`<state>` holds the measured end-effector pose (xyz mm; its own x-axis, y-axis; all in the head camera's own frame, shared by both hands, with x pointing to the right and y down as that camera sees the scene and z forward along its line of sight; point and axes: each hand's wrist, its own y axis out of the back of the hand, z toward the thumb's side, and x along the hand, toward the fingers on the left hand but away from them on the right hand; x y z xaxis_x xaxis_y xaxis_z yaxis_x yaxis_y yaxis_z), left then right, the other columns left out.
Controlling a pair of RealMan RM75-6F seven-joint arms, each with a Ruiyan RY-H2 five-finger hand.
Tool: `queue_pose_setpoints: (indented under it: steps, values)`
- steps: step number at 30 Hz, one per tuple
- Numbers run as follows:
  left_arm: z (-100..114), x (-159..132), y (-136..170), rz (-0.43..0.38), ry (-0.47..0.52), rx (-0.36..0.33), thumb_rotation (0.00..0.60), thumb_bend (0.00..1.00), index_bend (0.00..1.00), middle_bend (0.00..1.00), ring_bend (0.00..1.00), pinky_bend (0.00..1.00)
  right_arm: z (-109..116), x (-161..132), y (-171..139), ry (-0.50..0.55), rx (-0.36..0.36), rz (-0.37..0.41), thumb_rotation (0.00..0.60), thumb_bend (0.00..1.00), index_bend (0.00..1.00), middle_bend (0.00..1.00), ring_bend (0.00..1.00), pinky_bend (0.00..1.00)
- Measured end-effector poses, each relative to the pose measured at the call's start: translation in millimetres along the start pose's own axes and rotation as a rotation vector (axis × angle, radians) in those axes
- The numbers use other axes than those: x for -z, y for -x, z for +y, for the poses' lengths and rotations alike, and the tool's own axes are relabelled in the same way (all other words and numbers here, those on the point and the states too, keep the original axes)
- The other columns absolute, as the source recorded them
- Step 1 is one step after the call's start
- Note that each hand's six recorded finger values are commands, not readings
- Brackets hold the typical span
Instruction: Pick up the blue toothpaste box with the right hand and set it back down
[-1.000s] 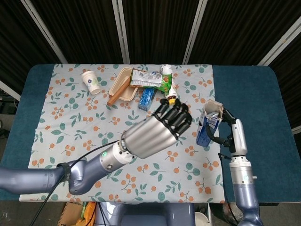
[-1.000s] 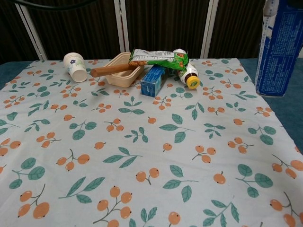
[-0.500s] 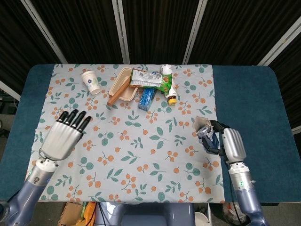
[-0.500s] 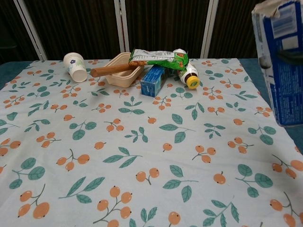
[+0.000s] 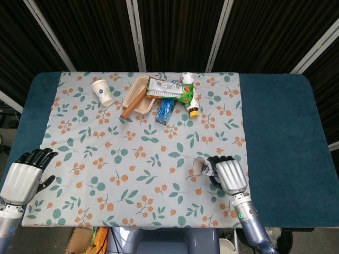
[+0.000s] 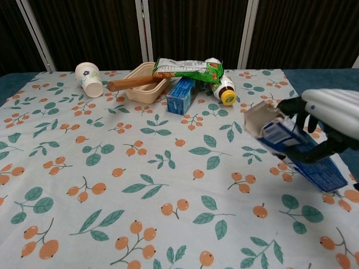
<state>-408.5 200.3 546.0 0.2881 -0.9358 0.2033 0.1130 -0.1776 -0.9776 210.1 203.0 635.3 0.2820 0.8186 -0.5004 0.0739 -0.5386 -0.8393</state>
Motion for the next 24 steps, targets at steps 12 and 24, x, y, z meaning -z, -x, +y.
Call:
queue_pose_setpoints:
  steps: [12,24]
  values:
    - [-12,4,8,0.034,0.054,0.049,0.600,0.03,0.18,0.14,0.17,0.29,-43,-67,5,0.004,-0.073,0.070,0.600,0.32,0.00,0.11,0.04,0.26]
    - [-12,8,20,0.069,0.075,0.078,0.600,0.01,0.09,0.03,0.07,0.18,0,-26,-11,-0.054,0.002,0.020,0.600,0.32,0.00,0.06,0.00,0.11]
